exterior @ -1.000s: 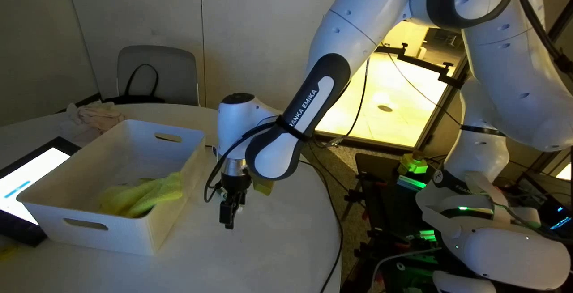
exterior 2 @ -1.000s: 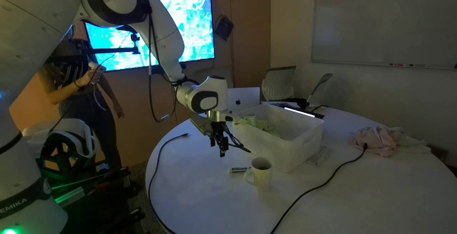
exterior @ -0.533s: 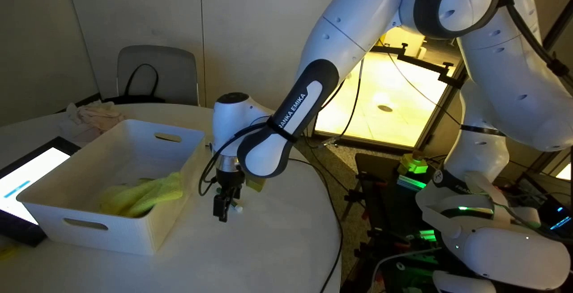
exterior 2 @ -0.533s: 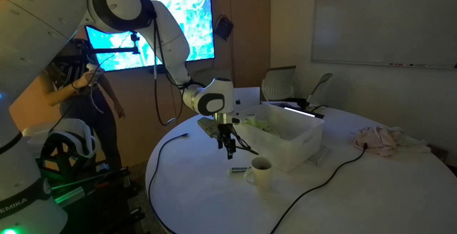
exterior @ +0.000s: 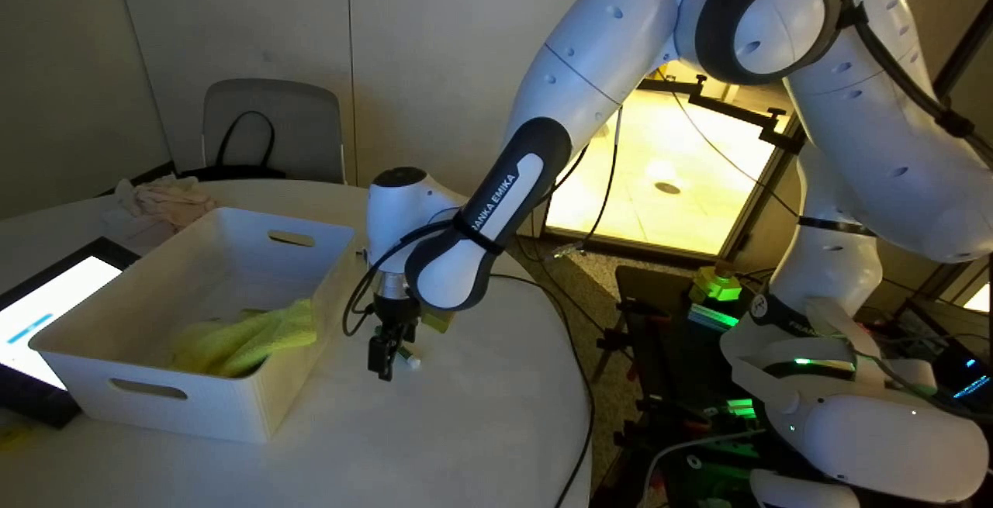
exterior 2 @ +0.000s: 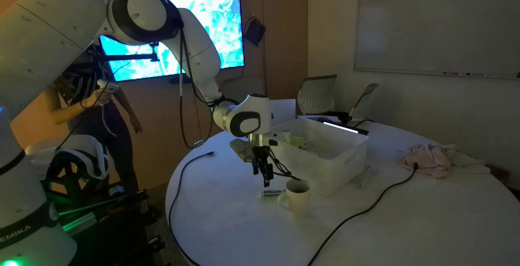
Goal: Pick up the clothes from the table and put them in the box and pick up the black objects from the table and put them in the cup
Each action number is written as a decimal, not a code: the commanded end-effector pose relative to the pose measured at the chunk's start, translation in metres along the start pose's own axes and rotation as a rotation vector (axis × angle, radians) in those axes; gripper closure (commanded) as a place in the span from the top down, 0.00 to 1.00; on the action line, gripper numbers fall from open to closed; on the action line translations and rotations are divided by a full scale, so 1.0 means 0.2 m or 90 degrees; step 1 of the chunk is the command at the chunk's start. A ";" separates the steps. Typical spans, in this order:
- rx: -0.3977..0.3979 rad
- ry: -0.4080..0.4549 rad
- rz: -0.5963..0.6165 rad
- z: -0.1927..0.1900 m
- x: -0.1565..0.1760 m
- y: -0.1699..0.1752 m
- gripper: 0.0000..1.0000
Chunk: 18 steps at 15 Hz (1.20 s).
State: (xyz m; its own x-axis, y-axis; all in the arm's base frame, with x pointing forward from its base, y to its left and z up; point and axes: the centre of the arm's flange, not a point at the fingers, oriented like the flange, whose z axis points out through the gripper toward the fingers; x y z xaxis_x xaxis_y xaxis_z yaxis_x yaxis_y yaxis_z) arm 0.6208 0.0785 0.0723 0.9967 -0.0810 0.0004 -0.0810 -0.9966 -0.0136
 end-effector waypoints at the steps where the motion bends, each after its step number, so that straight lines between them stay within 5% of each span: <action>1: -0.005 0.003 0.009 0.06 0.07 0.04 1.00; 11: 0.005 0.011 0.028 0.14 0.12 0.16 1.00; 18: 0.001 0.008 0.026 0.16 0.13 0.16 0.52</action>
State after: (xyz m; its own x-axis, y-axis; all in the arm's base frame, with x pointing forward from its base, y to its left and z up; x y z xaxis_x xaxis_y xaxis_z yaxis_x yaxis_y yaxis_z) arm 0.6350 0.0445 0.0401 0.9909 -0.1343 -0.0049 -0.1344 -0.9909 -0.0125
